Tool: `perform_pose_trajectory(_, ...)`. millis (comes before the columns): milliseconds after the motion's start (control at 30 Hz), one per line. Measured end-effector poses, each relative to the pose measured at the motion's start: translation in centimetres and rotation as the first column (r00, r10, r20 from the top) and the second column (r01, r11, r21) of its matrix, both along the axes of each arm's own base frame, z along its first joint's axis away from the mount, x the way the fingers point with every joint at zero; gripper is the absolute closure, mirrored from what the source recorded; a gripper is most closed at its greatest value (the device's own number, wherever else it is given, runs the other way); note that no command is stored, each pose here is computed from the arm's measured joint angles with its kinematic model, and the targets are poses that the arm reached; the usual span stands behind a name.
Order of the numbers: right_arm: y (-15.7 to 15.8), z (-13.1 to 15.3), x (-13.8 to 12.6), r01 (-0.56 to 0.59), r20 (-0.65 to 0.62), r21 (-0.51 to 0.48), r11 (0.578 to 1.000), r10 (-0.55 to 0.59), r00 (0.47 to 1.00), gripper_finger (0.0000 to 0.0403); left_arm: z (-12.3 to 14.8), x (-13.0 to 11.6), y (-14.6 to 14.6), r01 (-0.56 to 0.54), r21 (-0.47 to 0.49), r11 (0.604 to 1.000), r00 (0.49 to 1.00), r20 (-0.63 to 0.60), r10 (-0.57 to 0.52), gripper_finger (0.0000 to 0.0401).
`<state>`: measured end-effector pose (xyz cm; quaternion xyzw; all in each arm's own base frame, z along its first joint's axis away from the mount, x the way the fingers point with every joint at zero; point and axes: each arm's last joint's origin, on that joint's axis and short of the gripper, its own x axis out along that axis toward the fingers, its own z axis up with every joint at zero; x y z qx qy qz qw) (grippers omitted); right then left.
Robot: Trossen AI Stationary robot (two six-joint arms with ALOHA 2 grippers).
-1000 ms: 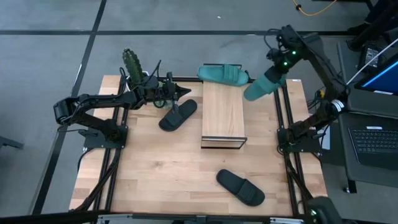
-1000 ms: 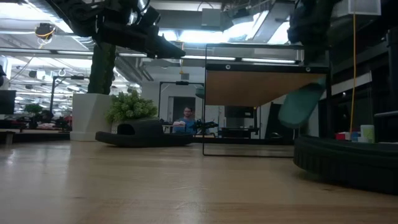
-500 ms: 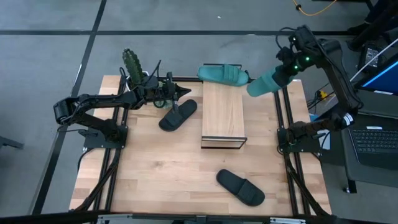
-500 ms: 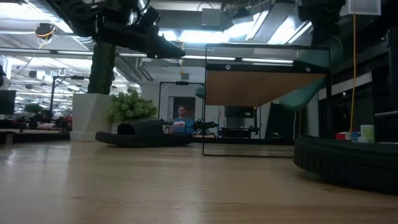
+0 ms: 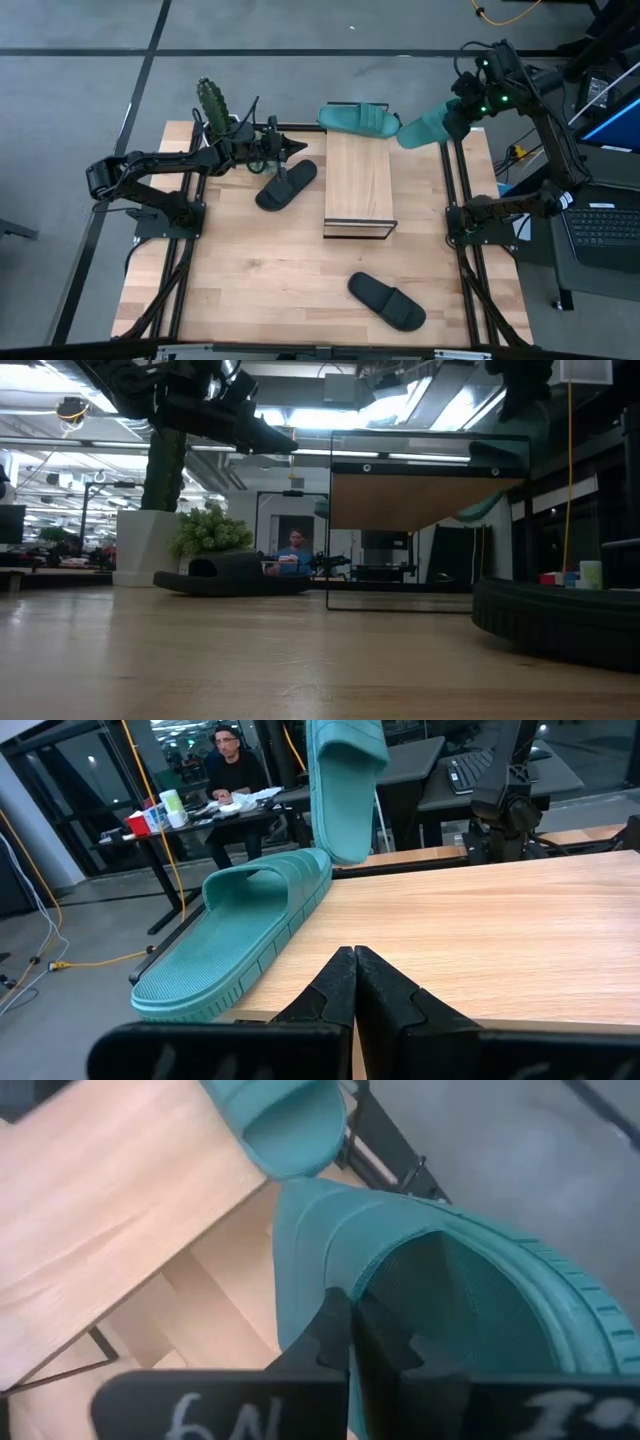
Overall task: Pick and place slides into the shelf
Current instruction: Put the green slide on the shelf
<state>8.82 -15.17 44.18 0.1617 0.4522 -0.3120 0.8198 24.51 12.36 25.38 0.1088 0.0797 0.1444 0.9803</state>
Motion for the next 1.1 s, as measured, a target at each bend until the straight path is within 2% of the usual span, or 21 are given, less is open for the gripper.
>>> perform_pose_trajectory(233, 1.8, 3.1, -1.0, 0.033, 0.068, -0.071, 0.997, -0.028, 0.997, 0.0397, 0.0, 0.0, 0.0, 0.000, 0.000, 1.000, 1.000, 0.000, 0.000, 0.0401)
perform_pose_trajectory(433, 2.8, 4.9, -1.4, 0.017, 0.138, -0.124, 0.992, 0.000, 0.990, 0.0397, 0.0, 0.0, 0.0, 0.000, 0.000, 1.000, 1.000, 0.000, 0.000, 0.0401)
perform_pose_trajectory(633, 2.7, 4.6, -1.1, -0.002, 0.186, -0.077, 0.997, 0.017, 0.982, 0.0397, 0.0, 0.0, 0.0, 0.001, 0.005, 1.000, 1.000, -0.001, -0.001, 0.0401)
perform_pose_trajectory(800, 2.5, 4.3, -0.6, -0.064, 0.249, -0.034, 0.997, 0.071, 0.966, 0.0397, 0.0, 0.0, 0.0, 0.001, 0.005, 1.000, 1.000, -0.002, -0.001, 0.0401)
perform_pose_trajectory(1100, 2.8, 5.0, 0.9, -0.177, 0.347, -0.084, 0.981, 0.195, 0.917, 0.0397, 0.0, 0.0, 0.0, 0.002, 0.009, 1.000, 1.000, -0.003, -0.002, 0.0401)
